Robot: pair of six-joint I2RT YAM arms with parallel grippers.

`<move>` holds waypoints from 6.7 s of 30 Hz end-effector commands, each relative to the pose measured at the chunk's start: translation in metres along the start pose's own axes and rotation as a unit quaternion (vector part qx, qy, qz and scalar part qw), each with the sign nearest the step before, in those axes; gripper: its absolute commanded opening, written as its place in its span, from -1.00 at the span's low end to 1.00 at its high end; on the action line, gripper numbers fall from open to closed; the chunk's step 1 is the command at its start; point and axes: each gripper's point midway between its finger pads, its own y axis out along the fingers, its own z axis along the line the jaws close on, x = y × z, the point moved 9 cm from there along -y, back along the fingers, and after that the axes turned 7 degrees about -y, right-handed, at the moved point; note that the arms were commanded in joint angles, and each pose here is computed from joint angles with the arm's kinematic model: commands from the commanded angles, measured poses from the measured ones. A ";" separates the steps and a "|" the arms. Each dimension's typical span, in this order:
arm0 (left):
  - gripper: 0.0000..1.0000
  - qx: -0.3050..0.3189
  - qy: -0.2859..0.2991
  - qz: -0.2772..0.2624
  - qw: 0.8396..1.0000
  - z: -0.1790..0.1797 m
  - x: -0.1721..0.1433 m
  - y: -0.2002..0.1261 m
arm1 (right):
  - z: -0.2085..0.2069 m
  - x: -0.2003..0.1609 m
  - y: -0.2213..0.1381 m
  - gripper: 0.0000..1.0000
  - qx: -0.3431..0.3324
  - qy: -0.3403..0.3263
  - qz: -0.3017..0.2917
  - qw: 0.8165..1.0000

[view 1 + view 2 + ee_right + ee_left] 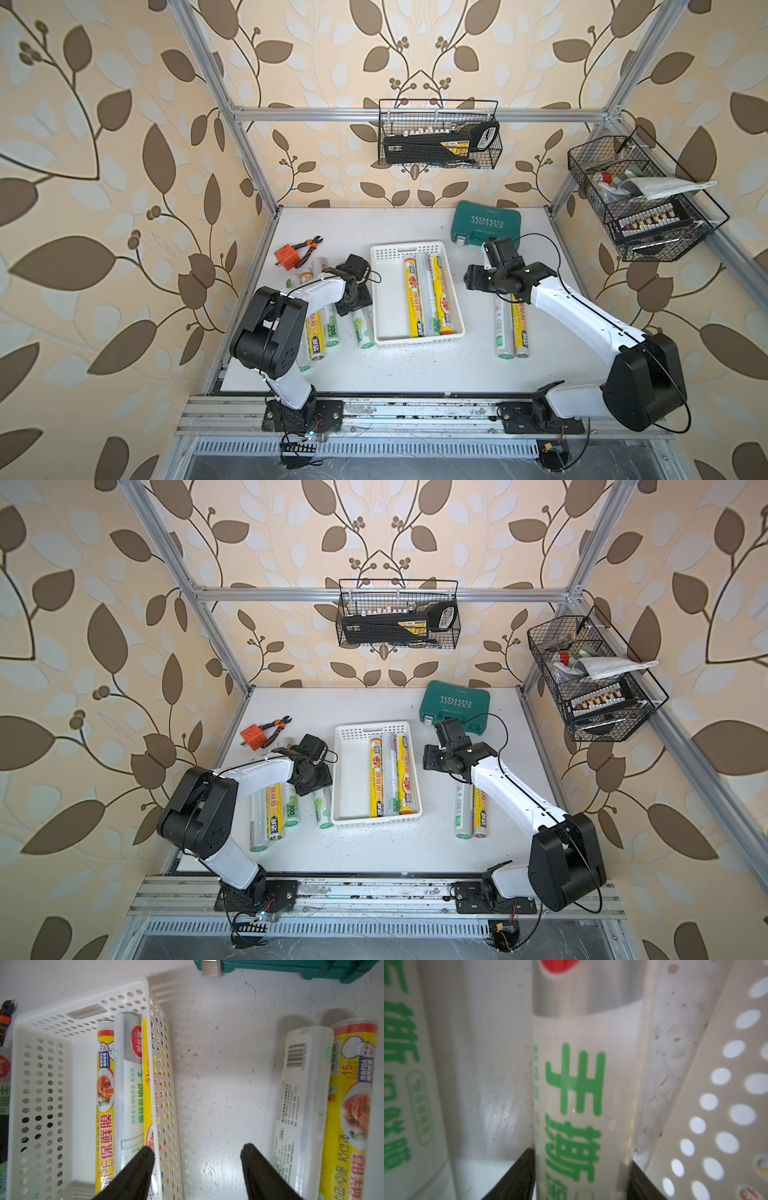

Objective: Put the plastic wrap into the basket
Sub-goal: Pick up the plastic wrap from the center of the board, then place the plastic wrap in the basket, then pick up the plastic wrap from the center of the board.

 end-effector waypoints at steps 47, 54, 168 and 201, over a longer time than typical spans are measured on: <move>-0.15 -0.126 0.113 -0.119 0.978 -0.120 -0.005 -0.151 | -0.031 -0.010 0.008 0.39 -0.016 0.014 0.030 0.999; -0.14 -0.111 0.125 -0.115 0.979 -0.131 -0.002 -0.127 | -0.030 -0.010 0.012 0.39 -0.007 0.017 0.034 0.999; 0.98 -0.072 0.091 -0.189 0.975 -0.039 -0.026 -0.183 | -0.092 -0.036 0.029 0.43 -0.075 0.057 0.146 0.985; 0.97 -0.058 0.078 -0.187 0.978 -0.019 -0.025 -0.172 | -0.094 -0.052 0.061 0.37 -0.054 0.065 0.200 0.976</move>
